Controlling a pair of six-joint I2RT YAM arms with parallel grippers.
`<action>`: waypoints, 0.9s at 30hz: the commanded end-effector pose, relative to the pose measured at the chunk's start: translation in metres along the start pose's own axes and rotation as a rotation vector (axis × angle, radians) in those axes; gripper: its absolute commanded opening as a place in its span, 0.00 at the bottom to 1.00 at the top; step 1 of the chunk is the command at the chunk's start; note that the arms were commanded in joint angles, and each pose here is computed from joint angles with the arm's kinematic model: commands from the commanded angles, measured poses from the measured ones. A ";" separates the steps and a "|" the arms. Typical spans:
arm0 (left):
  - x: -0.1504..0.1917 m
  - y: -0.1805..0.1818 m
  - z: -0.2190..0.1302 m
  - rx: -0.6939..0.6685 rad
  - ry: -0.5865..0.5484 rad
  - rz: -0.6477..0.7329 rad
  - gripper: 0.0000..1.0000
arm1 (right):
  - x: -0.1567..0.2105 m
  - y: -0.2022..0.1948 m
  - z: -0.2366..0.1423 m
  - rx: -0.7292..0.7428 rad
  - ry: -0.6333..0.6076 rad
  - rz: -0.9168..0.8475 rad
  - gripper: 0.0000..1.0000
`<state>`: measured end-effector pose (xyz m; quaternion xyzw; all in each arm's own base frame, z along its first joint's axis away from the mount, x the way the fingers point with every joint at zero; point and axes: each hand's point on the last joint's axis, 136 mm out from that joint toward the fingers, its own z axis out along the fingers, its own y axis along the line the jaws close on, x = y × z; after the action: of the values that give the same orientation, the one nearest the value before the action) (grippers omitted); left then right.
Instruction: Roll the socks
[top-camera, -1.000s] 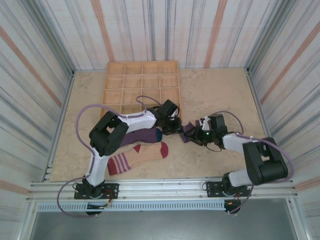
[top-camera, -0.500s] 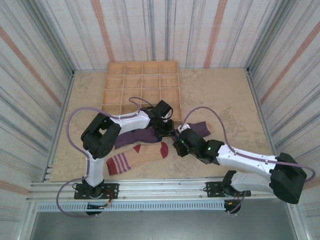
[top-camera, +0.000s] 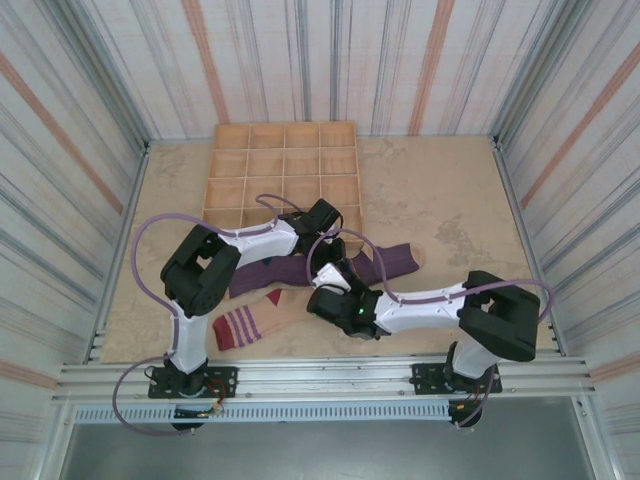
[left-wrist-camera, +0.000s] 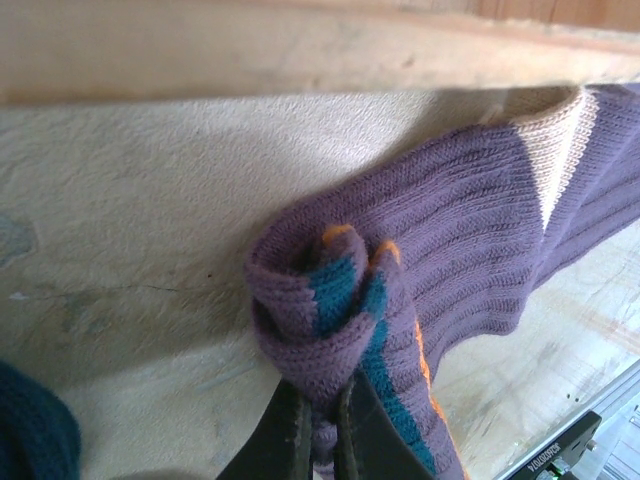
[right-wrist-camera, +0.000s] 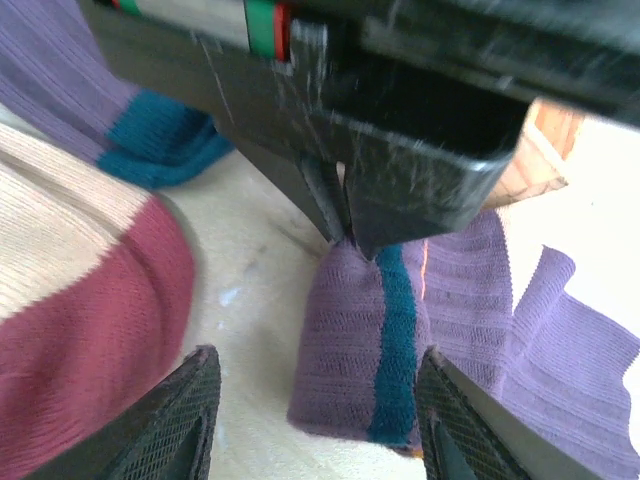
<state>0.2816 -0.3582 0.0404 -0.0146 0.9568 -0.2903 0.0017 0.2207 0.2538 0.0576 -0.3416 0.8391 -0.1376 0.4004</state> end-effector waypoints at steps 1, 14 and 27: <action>0.004 0.002 -0.012 -0.005 0.018 0.003 0.00 | 0.004 -0.009 0.010 0.092 0.016 -0.034 0.54; 0.005 0.002 -0.014 0.014 0.032 0.022 0.00 | 0.027 0.001 0.038 0.149 0.113 -0.028 0.30; -0.008 -0.023 -0.038 0.129 -0.072 0.063 0.55 | 0.047 0.002 0.040 -0.223 0.154 0.305 0.00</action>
<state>0.3000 -0.3495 0.0458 -0.0193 0.9494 -0.3113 0.0354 0.2460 0.2369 0.0327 -0.2568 0.8838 -0.0749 0.3838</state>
